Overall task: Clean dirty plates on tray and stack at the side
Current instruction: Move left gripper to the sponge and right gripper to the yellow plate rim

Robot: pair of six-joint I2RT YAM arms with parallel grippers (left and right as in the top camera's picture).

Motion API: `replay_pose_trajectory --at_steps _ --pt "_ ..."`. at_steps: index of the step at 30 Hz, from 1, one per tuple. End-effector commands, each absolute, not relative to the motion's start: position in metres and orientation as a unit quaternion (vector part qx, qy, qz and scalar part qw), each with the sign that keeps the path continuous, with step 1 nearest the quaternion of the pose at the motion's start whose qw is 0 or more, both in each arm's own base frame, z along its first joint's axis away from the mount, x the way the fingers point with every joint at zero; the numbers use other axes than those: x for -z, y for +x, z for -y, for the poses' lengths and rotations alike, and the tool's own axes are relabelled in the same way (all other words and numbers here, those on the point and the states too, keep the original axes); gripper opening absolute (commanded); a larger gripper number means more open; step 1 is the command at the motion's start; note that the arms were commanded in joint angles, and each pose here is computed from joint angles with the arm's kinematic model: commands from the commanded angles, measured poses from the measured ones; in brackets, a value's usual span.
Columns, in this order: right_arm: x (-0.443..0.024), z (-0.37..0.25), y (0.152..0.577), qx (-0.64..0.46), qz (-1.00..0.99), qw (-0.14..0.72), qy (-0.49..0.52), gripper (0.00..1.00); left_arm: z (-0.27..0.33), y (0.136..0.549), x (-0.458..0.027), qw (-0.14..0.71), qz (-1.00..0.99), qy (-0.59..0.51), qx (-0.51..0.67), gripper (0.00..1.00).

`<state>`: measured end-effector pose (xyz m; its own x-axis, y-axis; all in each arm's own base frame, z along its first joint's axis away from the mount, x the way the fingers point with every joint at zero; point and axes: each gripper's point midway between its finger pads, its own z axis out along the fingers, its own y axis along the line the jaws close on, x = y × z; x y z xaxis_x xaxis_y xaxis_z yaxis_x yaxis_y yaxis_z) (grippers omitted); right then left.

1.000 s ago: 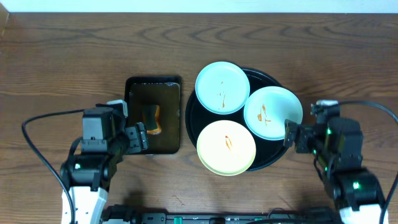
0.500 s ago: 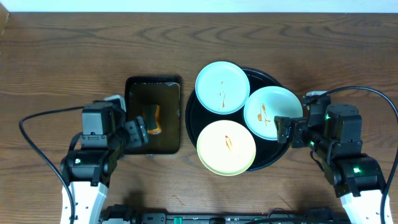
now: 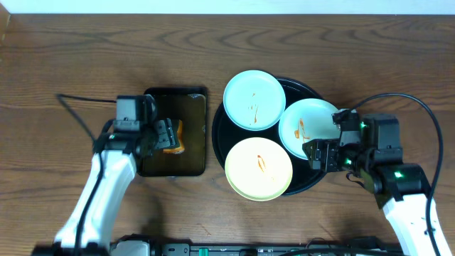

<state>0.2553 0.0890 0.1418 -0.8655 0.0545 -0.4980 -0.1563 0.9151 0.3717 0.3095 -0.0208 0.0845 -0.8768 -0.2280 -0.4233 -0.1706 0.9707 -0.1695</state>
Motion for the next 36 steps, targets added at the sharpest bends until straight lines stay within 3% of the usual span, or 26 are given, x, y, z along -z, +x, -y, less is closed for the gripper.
replay_pose_trajectory --at_steps 1,11,25,31,36 --pt "-0.139 -0.099 0.255 -0.228 -0.945 0.232 -0.024 0.82 0.022 0.324 -0.069 0.211 -0.973 -0.081 0.047 0.72" --pt "-0.114 -0.099 0.253 -0.222 -0.958 0.181 -0.012 0.78 0.047 0.338 -0.049 0.212 -0.976 -0.037 0.032 0.66" --pt "-0.113 -0.099 0.253 -0.222 -0.959 0.178 -0.011 0.77 0.037 0.335 -0.026 0.187 -0.981 -0.049 -0.020 0.66" --pt "-0.113 -0.099 0.253 -0.222 -0.959 0.178 -0.011 0.76 0.038 0.336 -0.016 0.179 -0.983 -0.048 -0.020 0.50" --pt "-0.113 -0.099 0.253 -0.222 -0.959 0.178 -0.011 0.75 0.039 0.341 -0.022 0.192 -0.980 -0.052 -0.017 0.53"
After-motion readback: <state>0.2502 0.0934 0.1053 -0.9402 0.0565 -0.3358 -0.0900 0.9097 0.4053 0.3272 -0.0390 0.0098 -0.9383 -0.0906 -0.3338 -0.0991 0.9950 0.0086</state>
